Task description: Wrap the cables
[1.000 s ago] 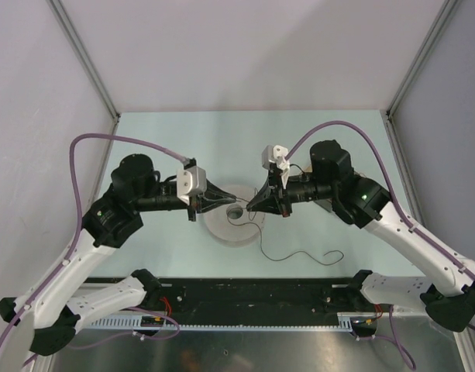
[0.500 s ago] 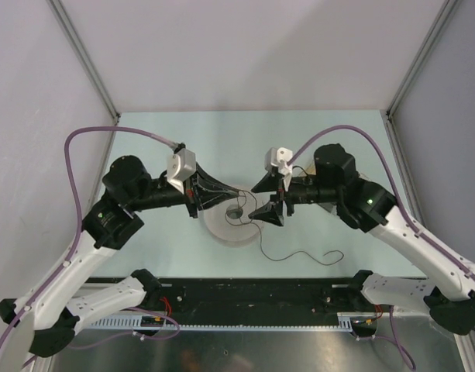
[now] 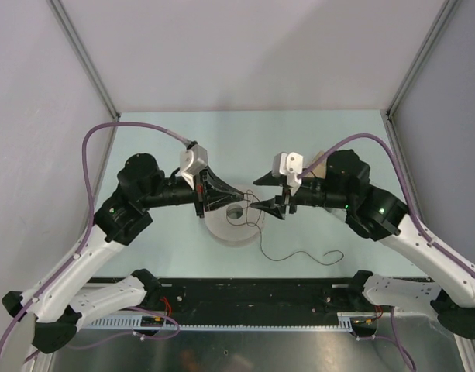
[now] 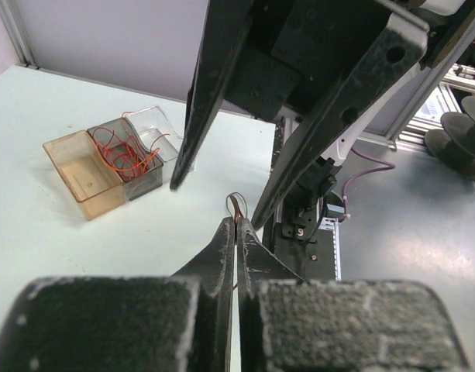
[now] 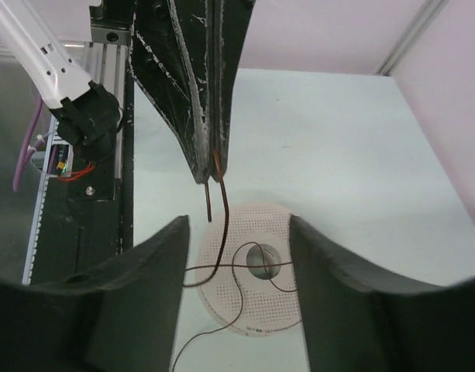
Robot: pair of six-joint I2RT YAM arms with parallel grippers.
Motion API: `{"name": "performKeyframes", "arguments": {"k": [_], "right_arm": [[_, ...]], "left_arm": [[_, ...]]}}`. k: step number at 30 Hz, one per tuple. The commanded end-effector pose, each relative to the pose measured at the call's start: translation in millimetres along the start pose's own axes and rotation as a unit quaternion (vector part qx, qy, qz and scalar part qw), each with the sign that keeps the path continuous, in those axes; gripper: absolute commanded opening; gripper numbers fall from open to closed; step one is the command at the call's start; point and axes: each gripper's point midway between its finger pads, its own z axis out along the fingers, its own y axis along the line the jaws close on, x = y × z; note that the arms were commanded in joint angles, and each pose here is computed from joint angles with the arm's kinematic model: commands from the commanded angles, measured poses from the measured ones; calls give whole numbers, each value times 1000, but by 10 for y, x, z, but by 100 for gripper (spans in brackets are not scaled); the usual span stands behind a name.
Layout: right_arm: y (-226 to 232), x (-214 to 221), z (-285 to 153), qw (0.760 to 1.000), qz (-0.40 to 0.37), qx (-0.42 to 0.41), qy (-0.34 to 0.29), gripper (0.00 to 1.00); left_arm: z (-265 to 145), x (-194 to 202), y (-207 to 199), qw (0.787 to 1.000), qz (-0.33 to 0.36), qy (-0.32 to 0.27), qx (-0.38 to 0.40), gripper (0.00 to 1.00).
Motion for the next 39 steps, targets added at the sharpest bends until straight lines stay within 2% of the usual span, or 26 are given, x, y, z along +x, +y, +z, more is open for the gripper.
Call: {"name": "performKeyframes", "arguments": {"k": [1, 7, 20, 24, 29, 30, 31, 33, 35, 36, 39], "right_arm": [[-43, -142, 111, 999, -28, 4, -16, 51], [24, -140, 179, 999, -27, -13, -19, 23], [130, -70, 260, 999, -18, -39, -10, 12], [94, -107, 233, 999, -15, -29, -15, 1], [-4, -130, 131, 1000, 0, -11, -19, 0], [-21, -135, 108, 1000, 3, -8, -19, 0], [-36, -134, 87, 1000, 6, -5, -19, 0], [-86, -109, 41, 1000, 16, 4, -15, 0], [-184, -61, -32, 999, 26, 23, -6, 0], [-253, -30, -84, 999, 32, 35, -2, 0], [-556, 81, -309, 995, 54, 83, 11, 0]], "left_arm": [[-16, -154, -42, 1000, 4, -21, 7, 0], [-33, -155, -40, 1000, 6, -23, 3, 0], [-16, -209, 25, 999, -7, -39, -17, 0], [-11, -181, 51, 999, -13, -38, -22, 0], [-15, -73, 143, 998, -36, -31, -39, 0], [-16, -55, 171, 998, -39, -30, -43, 5], [-22, -39, 198, 997, -44, -29, -49, 13], [-55, -20, 282, 996, -57, -30, -64, 40], [-117, 19, 420, 993, -73, -29, -84, 59], [-158, 62, 506, 992, -83, -24, -94, 64], [-316, 334, 890, 983, -122, 5, -138, 71]]}}
